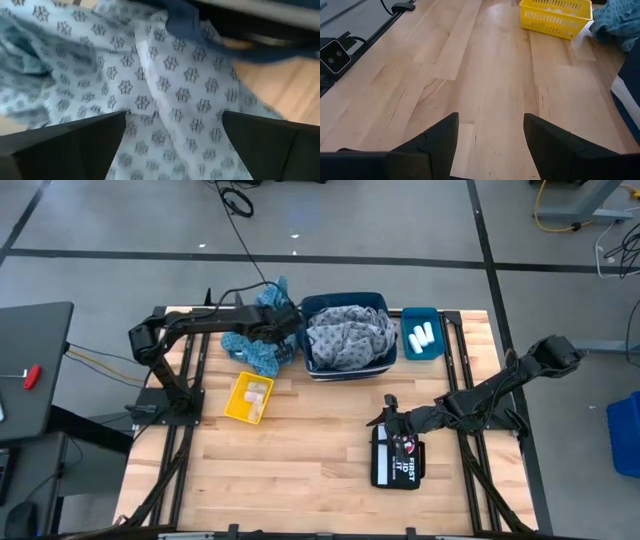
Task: Pick & place medical supplies in basket/bin
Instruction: Put the blue patient gown into the blue laundry organizer
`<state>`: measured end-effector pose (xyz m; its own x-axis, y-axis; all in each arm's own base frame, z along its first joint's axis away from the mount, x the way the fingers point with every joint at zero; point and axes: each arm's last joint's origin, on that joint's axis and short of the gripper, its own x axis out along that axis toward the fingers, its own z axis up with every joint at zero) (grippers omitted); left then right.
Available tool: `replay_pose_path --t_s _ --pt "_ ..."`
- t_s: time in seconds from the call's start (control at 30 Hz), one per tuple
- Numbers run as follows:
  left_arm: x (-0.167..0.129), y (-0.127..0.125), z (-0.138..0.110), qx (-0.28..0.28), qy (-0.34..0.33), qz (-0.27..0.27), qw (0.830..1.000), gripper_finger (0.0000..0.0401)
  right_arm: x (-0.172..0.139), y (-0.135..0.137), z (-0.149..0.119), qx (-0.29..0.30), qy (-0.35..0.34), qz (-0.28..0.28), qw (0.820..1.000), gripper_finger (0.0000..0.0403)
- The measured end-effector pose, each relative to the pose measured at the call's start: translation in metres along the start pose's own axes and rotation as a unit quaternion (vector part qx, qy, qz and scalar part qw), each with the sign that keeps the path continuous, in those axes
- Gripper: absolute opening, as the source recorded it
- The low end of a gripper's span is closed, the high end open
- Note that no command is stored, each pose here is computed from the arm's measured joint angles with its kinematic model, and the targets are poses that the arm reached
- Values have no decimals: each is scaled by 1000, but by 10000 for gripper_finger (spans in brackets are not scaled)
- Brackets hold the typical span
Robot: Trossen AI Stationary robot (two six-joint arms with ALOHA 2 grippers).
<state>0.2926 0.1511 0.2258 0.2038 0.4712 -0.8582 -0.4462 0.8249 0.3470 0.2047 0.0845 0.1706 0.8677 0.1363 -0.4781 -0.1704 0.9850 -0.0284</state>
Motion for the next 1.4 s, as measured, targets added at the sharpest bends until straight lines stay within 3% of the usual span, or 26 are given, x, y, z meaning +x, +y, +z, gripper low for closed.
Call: replay_pose_path --t_s 0.4,0.77,0.87,0.97,1.13,1.17,1.4 --pt "46 -1 -14 -23 18 -17 999 371 0 0 1 3 -4 0 1000 233" --pt "90 -13 -20 -26 65 -26 997 359 0 0 1 10 -7 1 1000 233" --pt "93 -13 -19 -41 63 -23 997 326 0 0 1 12 -7 1 1000 233" --pt "93 -14 -19 -41 61 -21 997 258 0 0 1 12 -7 1 1000 233" --pt "94 -14 -20 -36 65 -13 997 70 0 0 2 13 -12 1 1000 233" --pt "93 -15 -20 -32 64 -8 997 54 0 0 2 13 -12 1 1000 233" --pt "62 -17 -18 -7 55 72 996 57 0 0 3 14 -14 2 1000 233"
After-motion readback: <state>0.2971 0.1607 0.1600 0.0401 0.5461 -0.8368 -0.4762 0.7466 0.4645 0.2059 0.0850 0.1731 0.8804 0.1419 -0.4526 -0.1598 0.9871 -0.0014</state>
